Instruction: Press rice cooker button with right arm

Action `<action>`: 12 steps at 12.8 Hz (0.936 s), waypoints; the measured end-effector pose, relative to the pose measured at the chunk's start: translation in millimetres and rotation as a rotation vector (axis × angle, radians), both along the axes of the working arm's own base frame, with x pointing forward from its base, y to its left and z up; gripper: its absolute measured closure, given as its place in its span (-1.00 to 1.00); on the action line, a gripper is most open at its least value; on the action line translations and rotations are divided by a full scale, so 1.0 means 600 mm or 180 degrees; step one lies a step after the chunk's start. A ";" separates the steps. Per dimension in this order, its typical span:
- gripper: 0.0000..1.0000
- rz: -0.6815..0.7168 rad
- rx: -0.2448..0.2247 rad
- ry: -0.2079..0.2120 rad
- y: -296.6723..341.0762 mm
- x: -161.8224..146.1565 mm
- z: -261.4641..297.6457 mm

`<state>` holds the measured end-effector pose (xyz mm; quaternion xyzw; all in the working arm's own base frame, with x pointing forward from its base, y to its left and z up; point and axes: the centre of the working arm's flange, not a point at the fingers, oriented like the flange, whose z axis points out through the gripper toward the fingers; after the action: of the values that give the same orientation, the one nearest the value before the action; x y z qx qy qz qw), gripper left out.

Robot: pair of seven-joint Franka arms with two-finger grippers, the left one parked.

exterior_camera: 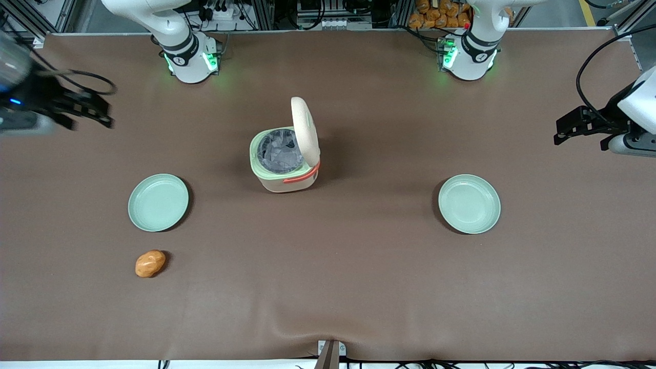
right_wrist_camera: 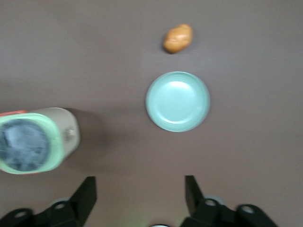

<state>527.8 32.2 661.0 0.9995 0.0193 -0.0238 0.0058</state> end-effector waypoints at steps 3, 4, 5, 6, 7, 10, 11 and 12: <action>-1.00 0.0064 -0.0009 -0.0013 -0.040 -0.006 0.006; -1.00 0.0091 -0.0007 0.0003 -0.048 -0.005 0.001; -1.00 0.0101 -0.0005 0.0015 -0.055 -0.004 -0.002; -1.00 0.0109 -0.0003 0.0020 -0.062 -0.004 -0.003; -1.00 0.0132 0.0000 0.0019 -0.069 -0.004 -0.003; -1.00 0.0206 0.0033 -0.0012 -0.089 0.000 -0.010; -1.00 0.0221 0.0036 -0.0023 -0.091 0.001 -0.010; -1.00 0.0225 0.0039 -0.0034 -0.090 0.001 -0.010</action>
<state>528.5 -22.0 655.3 0.9983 0.0548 -0.0181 0.0006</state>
